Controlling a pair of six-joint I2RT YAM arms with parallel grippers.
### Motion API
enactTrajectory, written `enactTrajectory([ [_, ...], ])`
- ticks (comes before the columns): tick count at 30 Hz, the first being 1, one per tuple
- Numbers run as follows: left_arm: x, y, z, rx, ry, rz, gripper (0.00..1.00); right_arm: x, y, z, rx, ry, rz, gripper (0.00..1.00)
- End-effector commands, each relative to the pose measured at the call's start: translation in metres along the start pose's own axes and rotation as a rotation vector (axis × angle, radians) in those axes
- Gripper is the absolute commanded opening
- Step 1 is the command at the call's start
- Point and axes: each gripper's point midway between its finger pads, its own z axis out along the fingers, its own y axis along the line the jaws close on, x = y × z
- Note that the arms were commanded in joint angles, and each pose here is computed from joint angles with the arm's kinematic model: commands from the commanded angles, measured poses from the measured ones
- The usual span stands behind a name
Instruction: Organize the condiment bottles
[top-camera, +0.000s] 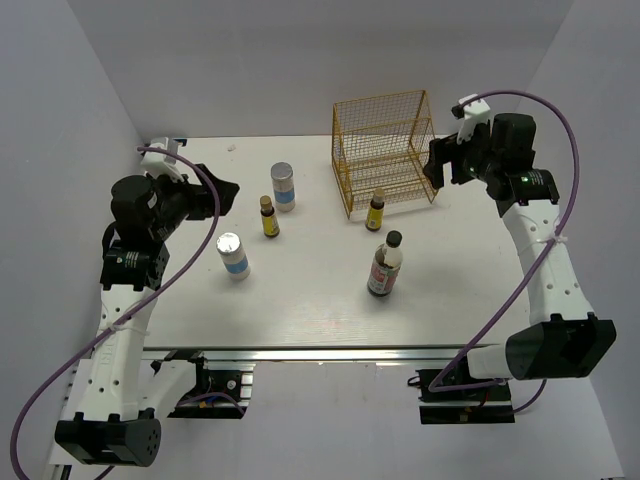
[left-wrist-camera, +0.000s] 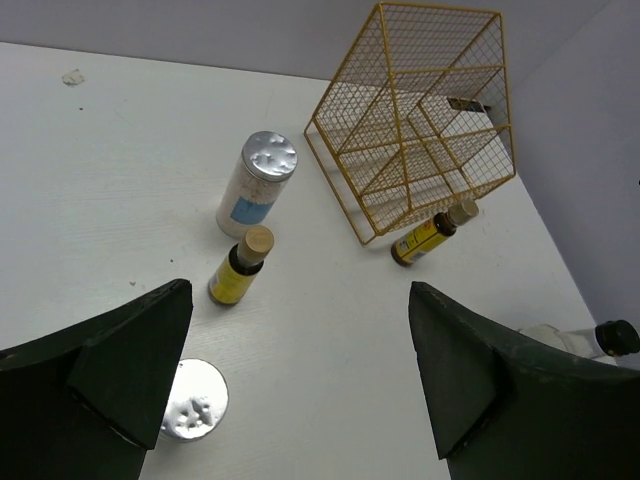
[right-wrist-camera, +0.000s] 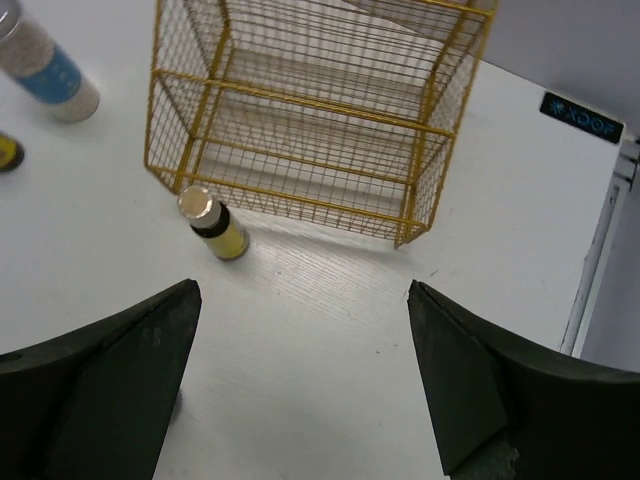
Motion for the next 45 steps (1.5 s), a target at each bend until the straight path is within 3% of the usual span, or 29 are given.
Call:
enactTrajectory([
  [1, -0.005, -0.017, -0.011, 0.065, 0.009, 0.004, 0.98, -0.019, 0.034, -0.027, -0.181, -0.096, -0.191, 0.89],
  [5, 0.004, -0.019, -0.016, 0.077, 0.035, -0.008, 0.97, 0.004, 0.083, -0.046, -0.453, -0.185, -0.451, 0.89],
  [8, 0.011, -0.021, -0.019, 0.086, 0.056, -0.012, 0.90, 0.012, 0.101, -0.058, -0.519, -0.234, -0.476, 0.89],
  [11, 0.016, -0.024, -0.022, 0.104, 0.073, -0.012, 0.72, 0.012, 0.111, -0.065, -0.541, -0.246, -0.374, 0.88],
  [12, 0.017, -0.025, -0.023, 0.110, 0.075, -0.013, 0.65, 0.008, 0.112, -0.065, -0.540, -0.246, -0.368, 0.83],
  [13, 0.022, -0.026, -0.024, 0.120, 0.084, -0.020, 0.53, 0.005, 0.111, -0.065, -0.528, -0.230, -0.319, 0.66],
  [14, 0.024, -0.026, -0.024, 0.126, 0.088, -0.024, 0.47, 0.004, 0.107, -0.063, -0.502, -0.212, -0.297, 0.53],
  [15, 0.024, -0.028, -0.024, 0.134, 0.086, -0.031, 0.42, -0.002, 0.105, -0.064, -0.493, -0.209, -0.293, 0.31],
  [16, 0.029, -0.027, -0.024, 0.138, 0.095, -0.037, 0.42, -0.002, 0.105, -0.065, -0.495, -0.196, -0.284, 0.28],
  [18, 0.031, -0.031, -0.023, 0.164, 0.105, -0.044, 0.47, 0.006, 0.109, -0.070, -0.522, -0.164, -0.273, 0.37],
  [19, 0.032, -0.033, -0.023, 0.174, 0.112, -0.043, 0.63, 0.013, 0.113, -0.072, -0.544, -0.151, -0.276, 0.60],
  [20, 0.034, -0.034, -0.023, 0.184, 0.118, -0.045, 0.71, 0.021, 0.120, -0.076, -0.590, -0.151, -0.304, 0.73],
  [21, 0.035, -0.034, -0.022, 0.187, 0.124, -0.045, 0.77, 0.023, 0.125, -0.084, -0.608, -0.167, -0.330, 0.84],
  [22, 0.035, -0.034, -0.021, 0.188, 0.125, -0.045, 0.83, 0.036, 0.128, -0.084, -0.631, -0.153, -0.335, 0.87],
  [30, 0.039, -0.033, -0.021, 0.192, 0.131, -0.048, 0.87, 0.070, 0.145, -0.095, -0.742, -0.180, -0.484, 0.89],
  [36, 0.044, -0.032, -0.019, 0.196, 0.137, -0.052, 0.87, 0.099, 0.148, -0.081, -0.780, -0.148, -0.477, 0.89],
  [45, 0.048, -0.030, -0.018, 0.194, 0.148, -0.056, 0.87, 0.109, 0.151, -0.054, -0.800, -0.123, -0.472, 0.89],
])
